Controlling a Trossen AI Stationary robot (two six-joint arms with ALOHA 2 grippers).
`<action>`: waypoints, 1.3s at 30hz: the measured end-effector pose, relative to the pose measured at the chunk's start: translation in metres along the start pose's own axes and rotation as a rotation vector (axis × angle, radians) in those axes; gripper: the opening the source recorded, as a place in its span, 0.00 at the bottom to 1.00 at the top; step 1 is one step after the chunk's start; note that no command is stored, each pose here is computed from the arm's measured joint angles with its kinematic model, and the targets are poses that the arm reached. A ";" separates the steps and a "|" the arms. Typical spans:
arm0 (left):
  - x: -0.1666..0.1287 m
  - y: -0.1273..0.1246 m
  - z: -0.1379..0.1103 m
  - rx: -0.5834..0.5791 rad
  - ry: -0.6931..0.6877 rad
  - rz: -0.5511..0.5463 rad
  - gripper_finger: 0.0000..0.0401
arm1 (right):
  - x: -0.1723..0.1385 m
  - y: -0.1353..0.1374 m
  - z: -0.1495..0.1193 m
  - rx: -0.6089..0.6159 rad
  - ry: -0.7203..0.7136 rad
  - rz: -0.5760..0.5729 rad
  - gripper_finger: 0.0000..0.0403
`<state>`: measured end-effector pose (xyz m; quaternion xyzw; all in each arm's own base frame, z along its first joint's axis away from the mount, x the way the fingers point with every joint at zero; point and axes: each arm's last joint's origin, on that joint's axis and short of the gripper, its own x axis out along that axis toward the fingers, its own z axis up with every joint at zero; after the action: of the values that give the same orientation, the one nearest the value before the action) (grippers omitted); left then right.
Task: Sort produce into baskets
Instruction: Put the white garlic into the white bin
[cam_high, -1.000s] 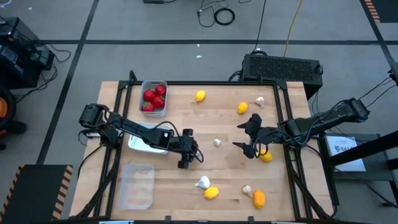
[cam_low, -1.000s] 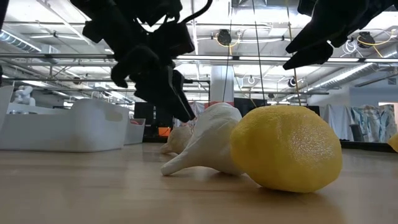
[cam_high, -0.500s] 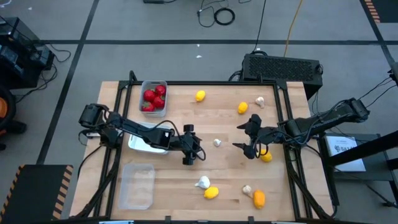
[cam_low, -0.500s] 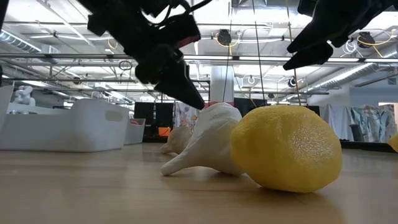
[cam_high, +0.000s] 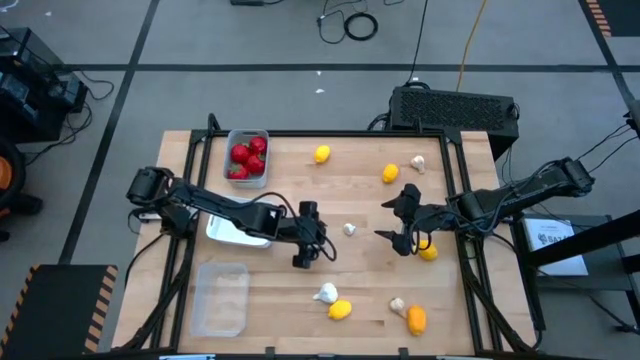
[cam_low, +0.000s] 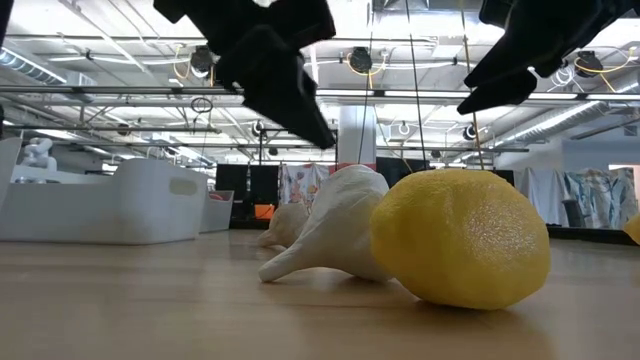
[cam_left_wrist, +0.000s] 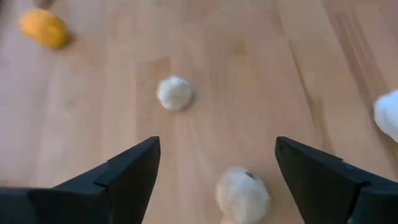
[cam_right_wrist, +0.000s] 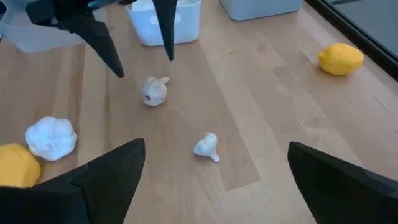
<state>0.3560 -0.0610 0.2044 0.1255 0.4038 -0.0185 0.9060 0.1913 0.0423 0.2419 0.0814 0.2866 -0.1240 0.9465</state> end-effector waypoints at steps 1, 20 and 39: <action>0.002 -0.001 -0.002 -0.011 0.015 -0.017 0.82 | 0.000 0.000 0.000 -0.001 0.001 -0.001 0.95; 0.042 0.000 -0.034 -0.014 0.239 -0.068 0.82 | 0.000 0.000 0.000 0.003 0.003 0.001 0.95; 0.043 0.000 -0.034 -0.021 0.230 -0.108 0.64 | 0.000 0.000 0.000 0.004 0.002 -0.001 0.95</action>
<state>0.3604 -0.0496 0.1509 0.0954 0.5116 -0.0483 0.8526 0.1912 0.0422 0.2418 0.0831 0.2873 -0.1249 0.9460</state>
